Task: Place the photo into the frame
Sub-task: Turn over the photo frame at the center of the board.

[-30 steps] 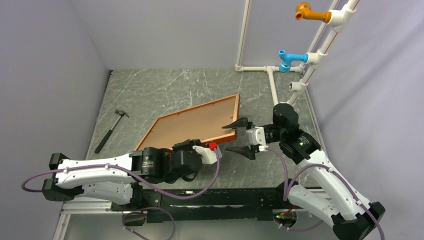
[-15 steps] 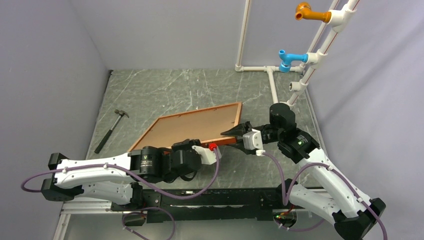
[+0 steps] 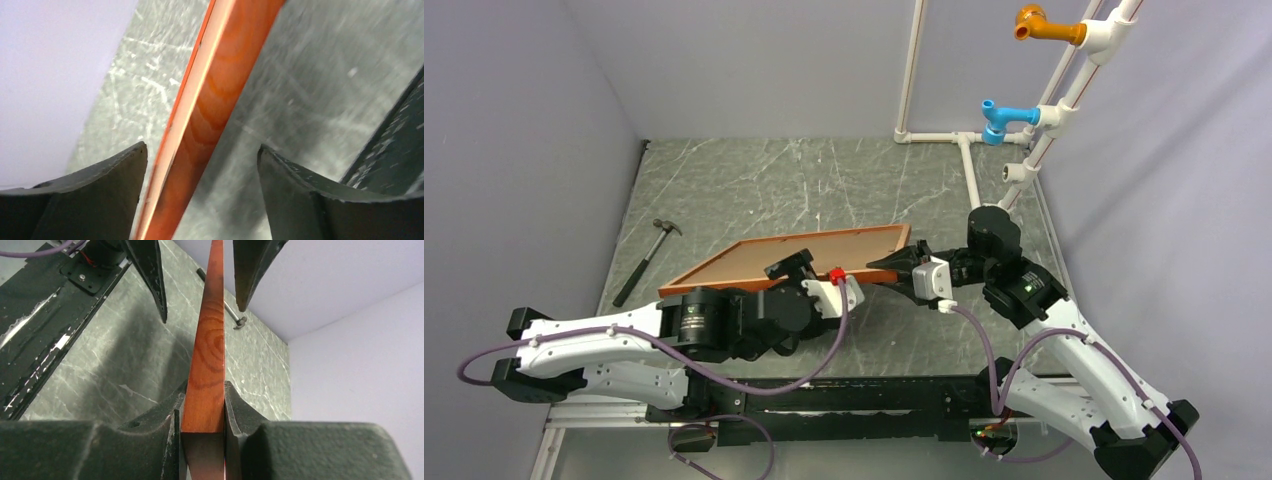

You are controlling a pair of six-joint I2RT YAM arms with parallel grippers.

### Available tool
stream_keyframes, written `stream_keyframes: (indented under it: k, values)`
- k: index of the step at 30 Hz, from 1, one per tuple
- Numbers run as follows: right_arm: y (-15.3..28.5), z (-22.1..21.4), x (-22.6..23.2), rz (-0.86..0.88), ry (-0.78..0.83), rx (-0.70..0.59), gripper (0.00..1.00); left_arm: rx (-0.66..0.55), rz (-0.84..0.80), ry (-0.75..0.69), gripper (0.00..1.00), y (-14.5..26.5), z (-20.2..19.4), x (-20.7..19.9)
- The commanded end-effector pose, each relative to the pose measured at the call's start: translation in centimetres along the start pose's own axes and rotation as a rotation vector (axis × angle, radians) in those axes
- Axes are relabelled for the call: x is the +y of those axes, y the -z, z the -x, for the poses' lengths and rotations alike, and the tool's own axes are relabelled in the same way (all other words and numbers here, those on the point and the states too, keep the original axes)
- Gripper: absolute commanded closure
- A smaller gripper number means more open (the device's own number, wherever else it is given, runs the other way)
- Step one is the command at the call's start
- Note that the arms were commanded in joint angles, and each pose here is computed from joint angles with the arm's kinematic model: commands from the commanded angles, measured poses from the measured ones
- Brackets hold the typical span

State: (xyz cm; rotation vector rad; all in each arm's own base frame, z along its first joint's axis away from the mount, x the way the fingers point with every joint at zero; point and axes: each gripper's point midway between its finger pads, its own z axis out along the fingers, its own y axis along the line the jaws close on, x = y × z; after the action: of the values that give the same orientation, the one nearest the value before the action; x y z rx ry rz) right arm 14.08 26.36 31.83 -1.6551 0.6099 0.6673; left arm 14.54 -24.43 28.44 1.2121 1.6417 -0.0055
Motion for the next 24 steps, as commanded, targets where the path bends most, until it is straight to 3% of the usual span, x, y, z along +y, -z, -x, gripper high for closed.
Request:
stream_keyframes:
  k: [1,3,12,19,24]
  values:
    - [0.2,1.4,-0.6,-0.029,-0.084,-0.03,1.0,-0.215,-0.019,0.264,0.1,2.5,5.9,1.9]
    - [0.3,1.9,-1.0,-0.055,-0.119,-0.04,1.0,-0.263,-0.025,0.3,0.01,3.4,7.0,2.7]
    - [1.1,5.3,-2.4,-0.155,-0.307,-0.14,1.0,-0.483,-0.06,0.479,0.01,7.8,9.5,5.8]
    - [0.9,5.9,-2.2,-0.011,-0.477,-0.131,1.0,-0.472,-0.047,0.504,0.01,7.5,8.8,5.7]
    - [1.2,5.3,-3.2,-0.014,-0.643,-0.154,1.0,-0.421,-0.058,0.517,0.01,6.2,8.9,4.5]
